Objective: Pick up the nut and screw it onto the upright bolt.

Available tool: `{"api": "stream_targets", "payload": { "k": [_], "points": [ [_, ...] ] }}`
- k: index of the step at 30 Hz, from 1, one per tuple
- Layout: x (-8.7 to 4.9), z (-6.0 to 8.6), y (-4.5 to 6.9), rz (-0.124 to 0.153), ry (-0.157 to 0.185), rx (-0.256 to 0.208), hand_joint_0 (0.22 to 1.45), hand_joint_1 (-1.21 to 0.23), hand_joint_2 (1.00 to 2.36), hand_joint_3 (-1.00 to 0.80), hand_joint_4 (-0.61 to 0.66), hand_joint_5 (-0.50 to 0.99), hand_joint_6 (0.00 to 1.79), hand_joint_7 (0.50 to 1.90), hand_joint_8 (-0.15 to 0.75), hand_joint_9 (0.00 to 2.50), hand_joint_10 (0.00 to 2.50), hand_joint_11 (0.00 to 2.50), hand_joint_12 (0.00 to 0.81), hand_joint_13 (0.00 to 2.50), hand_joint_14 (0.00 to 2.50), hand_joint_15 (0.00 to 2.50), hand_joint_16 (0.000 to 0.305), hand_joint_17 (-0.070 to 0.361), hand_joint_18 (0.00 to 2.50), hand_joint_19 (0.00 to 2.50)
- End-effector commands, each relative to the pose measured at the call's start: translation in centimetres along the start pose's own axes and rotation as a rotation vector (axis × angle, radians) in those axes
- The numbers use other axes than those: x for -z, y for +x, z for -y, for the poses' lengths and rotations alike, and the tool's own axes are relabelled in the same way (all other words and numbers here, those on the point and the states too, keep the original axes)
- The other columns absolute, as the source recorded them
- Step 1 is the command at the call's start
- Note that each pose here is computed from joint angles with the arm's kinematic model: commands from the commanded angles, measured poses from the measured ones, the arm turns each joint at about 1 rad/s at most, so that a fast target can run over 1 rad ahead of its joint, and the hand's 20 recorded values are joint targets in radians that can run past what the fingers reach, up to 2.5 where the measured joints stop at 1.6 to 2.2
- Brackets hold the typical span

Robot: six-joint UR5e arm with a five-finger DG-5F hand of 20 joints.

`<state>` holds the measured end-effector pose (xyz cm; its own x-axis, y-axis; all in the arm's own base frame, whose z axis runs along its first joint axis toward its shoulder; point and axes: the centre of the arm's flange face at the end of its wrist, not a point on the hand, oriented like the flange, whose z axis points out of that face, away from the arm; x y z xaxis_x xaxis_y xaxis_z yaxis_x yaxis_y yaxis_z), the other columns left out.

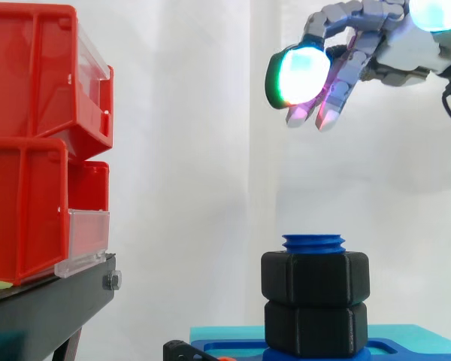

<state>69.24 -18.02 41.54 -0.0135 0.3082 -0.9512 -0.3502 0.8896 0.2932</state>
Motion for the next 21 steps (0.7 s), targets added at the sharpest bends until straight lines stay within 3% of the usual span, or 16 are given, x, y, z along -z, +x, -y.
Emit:
{"api": "stream_targets", "payload": {
  "k": [1,2,3,4,6,7,8,10,11,13,14,15,21],
  "points": [
    [1.3,-0.1,-0.6,-0.042,0.143,-0.05,0.41,-0.35,1.0,-0.5,0.19,-0.14,0.5,0.77,0.286,0.95,0.0,0.08,0.397,0.63,0.0,0.11,0.051,0.114,0.32,0.17],
    [1.6,-0.2,-0.9,-0.044,0.171,-0.059,0.41,-0.36,1.0,-0.5,0.19,-0.14,0.5,0.77,0.287,0.94,0.0,0.09,0.396,0.62,0.0,0.11,0.051,0.114,0.32,0.17],
    [2.1,-0.2,-1.1,-0.056,0.251,-0.097,0.41,-0.36,1.0,-0.5,0.19,-0.14,0.5,0.77,0.285,0.92,0.0,0.08,0.395,0.61,0.0,0.11,0.051,0.114,0.31,0.17],
    [2.2,-0.5,-1.5,-0.05,0.28,-0.116,0.41,-0.36,1.0,-0.5,0.19,-0.14,0.5,0.77,0.285,0.92,0.0,0.08,0.394,0.61,0.0,0.11,0.051,0.114,0.31,0.17],
    [2.2,-0.7,-1.2,-0.051,0.319,-0.164,0.41,-0.36,1.0,-0.5,0.19,-0.14,0.5,0.77,0.283,0.92,0.0,0.08,0.396,0.61,0.0,0.11,0.05,0.114,0.3,0.17],
    [2.3,-1.4,-1.2,-0.054,0.344,-0.235,0.41,-0.36,1.0,-0.5,0.19,-0.14,0.5,0.77,0.285,0.92,0.0,0.09,0.396,0.61,0.0,0.11,0.05,0.113,0.3,0.17],
    [2.2,-1.9,-1.0,-0.055,0.361,-0.29,0.42,-0.36,1.0,-0.5,0.19,-0.14,0.5,0.77,0.284,0.91,0.0,0.08,0.394,0.61,0.0,0.11,0.05,0.113,0.3,0.17],
    [2.1,-2.2,-0.8,-0.047,0.373,-0.338,0.42,-0.36,1.0,-0.5,0.19,-0.14,0.5,0.77,0.286,0.91,0.0,0.08,0.395,0.6,0.0,0.11,0.05,0.113,0.3,0.17],
    [2.0,-2.6,-1.0,-0.027,0.389,-0.408,0.42,-0.37,1.0,-0.5,0.19,-0.14,0.5,0.77,0.283,0.91,0.0,0.08,0.393,0.6,0.0,0.1,0.05,0.113,0.3,0.17],
    [2.0,-2.9,-1.0,-0.02,0.405,-0.458,0.42,-0.36,1.0,-0.5,0.19,-0.14,0.5,0.77,0.281,0.9,0.0,0.09,0.394,0.59,0.0,0.1,0.05,0.112,0.3,0.16],
    [2.0,-3.4,-0.7,-0.027,0.422,-0.503,0.42,-0.36,1.0,-0.5,0.19,-0.14,0.5,0.77,0.281,0.88,0.0,0.08,0.391,0.55,0.0,0.09,0.05,0.112,0.25,0.15],
    [2.1,-4.9,-0.5,-0.052,0.457,-0.57,0.42,-0.36,1.0,-0.5,0.19,-0.14,0.5,0.77,0.28,0.88,0.0,0.08,0.392,0.55,0.0,0.09,0.05,0.112,0.24,0.15],
    [2.0,-6.7,-0.6,-0.056,0.496,-0.658,0.44,-0.37,1.0,-0.5,0.17,-0.15,0.5,0.77,0.26,0.76,0.0,0.03,0.376,0.36,0.0,0.0,0.048,0.107,0.09,0.05]
  ]
}}
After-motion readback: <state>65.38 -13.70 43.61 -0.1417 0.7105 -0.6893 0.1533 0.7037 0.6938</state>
